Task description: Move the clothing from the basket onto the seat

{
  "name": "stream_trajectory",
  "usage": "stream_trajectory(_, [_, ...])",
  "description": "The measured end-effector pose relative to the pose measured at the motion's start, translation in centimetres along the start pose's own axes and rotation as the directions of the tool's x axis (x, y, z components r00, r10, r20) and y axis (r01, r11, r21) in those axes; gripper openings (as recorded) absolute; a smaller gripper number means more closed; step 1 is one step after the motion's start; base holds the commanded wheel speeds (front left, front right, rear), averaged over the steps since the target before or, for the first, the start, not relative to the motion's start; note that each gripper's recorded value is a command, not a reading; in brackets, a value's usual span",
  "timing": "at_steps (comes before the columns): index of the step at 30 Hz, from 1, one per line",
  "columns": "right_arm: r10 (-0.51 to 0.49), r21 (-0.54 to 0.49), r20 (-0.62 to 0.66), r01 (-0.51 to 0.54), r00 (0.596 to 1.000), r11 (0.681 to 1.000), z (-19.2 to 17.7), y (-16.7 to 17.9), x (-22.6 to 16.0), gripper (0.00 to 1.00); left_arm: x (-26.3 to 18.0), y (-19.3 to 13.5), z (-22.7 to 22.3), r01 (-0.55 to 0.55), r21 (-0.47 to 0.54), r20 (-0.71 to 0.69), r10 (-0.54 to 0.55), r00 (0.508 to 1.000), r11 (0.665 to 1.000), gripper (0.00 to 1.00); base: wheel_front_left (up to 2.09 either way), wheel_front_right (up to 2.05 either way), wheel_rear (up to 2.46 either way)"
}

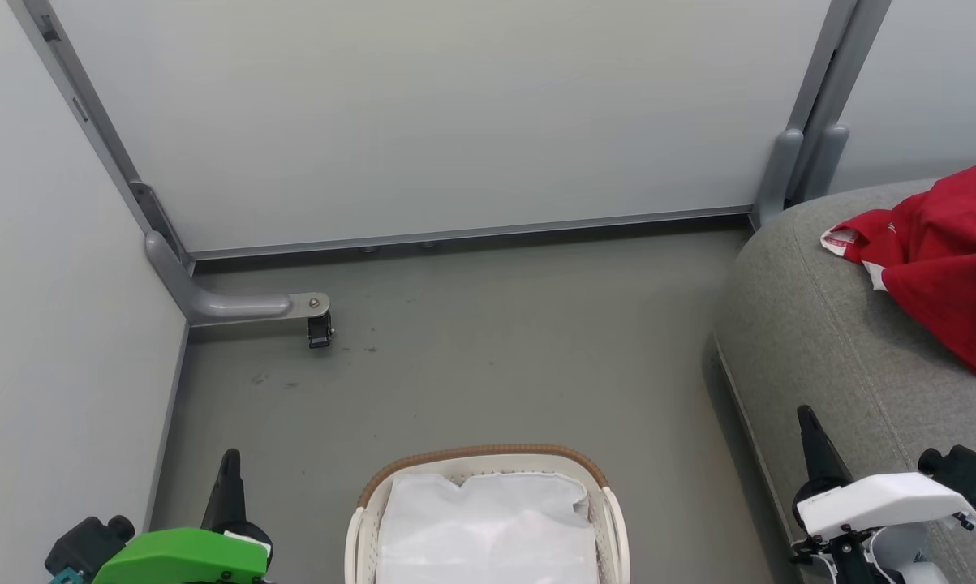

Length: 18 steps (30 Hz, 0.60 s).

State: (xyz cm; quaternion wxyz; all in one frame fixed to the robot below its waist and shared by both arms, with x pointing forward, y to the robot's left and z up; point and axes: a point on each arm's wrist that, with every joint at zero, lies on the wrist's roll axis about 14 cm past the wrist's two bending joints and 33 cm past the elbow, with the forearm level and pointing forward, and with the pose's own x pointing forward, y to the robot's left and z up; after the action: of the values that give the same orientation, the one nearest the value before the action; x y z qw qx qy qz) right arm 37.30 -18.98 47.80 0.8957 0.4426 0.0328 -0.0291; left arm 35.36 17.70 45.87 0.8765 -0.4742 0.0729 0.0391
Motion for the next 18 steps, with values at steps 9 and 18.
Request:
stream_trajectory(9, [0.0,0.103,0.001,0.0,1.0,0.995,0.3,0.1,0.1,0.0,0.5,-0.4,0.7,0.014,-0.089,0.008,-0.013,1.0,0.996,0.0,0.0,0.0,0.0])
stream_trajectory(18, [0.004,0.193,0.002,-0.005,1.0,0.981,0.6,0.2,0.3,0.0,0.8,-0.7,1.2,0.027,-0.169,0.013,-0.025,1.0,0.985,0.0,0.0,0.0,0.0])
